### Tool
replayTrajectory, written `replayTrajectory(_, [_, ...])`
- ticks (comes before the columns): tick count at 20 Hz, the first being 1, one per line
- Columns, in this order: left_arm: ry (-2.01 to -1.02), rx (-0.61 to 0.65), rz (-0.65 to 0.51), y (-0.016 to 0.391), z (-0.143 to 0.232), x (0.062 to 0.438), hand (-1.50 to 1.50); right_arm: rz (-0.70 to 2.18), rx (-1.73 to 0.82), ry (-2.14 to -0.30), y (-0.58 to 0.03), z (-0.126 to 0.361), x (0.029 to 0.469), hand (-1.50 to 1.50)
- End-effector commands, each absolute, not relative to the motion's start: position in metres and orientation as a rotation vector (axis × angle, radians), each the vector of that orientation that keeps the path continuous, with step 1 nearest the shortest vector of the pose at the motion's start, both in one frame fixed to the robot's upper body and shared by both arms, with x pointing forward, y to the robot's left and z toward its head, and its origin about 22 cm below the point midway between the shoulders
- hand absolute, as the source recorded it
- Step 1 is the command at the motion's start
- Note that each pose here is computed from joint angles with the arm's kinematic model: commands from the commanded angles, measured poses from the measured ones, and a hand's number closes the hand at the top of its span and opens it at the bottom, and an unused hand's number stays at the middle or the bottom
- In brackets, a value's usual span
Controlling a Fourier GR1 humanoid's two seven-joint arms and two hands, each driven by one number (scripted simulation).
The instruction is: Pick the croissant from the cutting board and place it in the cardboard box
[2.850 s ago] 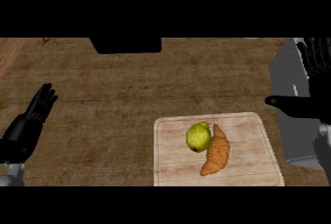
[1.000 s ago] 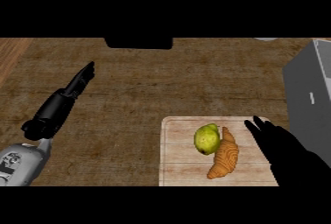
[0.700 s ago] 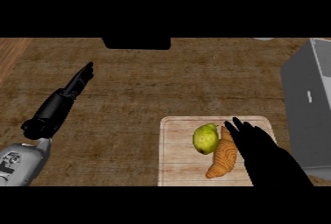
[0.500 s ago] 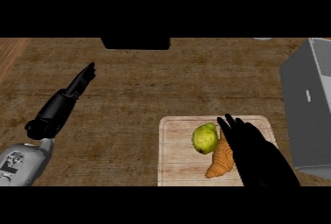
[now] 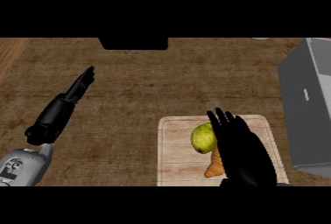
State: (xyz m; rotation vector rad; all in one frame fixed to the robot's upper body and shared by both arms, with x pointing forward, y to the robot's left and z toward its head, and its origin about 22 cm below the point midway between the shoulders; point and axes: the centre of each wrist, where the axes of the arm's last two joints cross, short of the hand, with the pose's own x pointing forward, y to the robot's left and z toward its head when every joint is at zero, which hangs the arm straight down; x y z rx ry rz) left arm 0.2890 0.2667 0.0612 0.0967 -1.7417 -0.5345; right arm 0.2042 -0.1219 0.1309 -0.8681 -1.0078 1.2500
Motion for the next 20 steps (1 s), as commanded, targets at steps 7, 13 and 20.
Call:
replayTrajectory(7, [-1.741,0.098,-0.537,0.266,0.056,0.282,0.0,1.211,-1.038,-0.737,-0.107,0.109,0.223,-1.5])
replayTrajectory(13, [-1.736,0.103,-0.537,0.255,0.06,0.287,0.0,1.234,-0.975,-0.744,-0.12,0.089,0.217,-1.5])
replayTrajectory(20, [-1.747,0.113,-0.525,0.273,0.068,0.289,0.0,1.212,-1.004,-0.71,-0.116,0.068,0.217,-1.5])
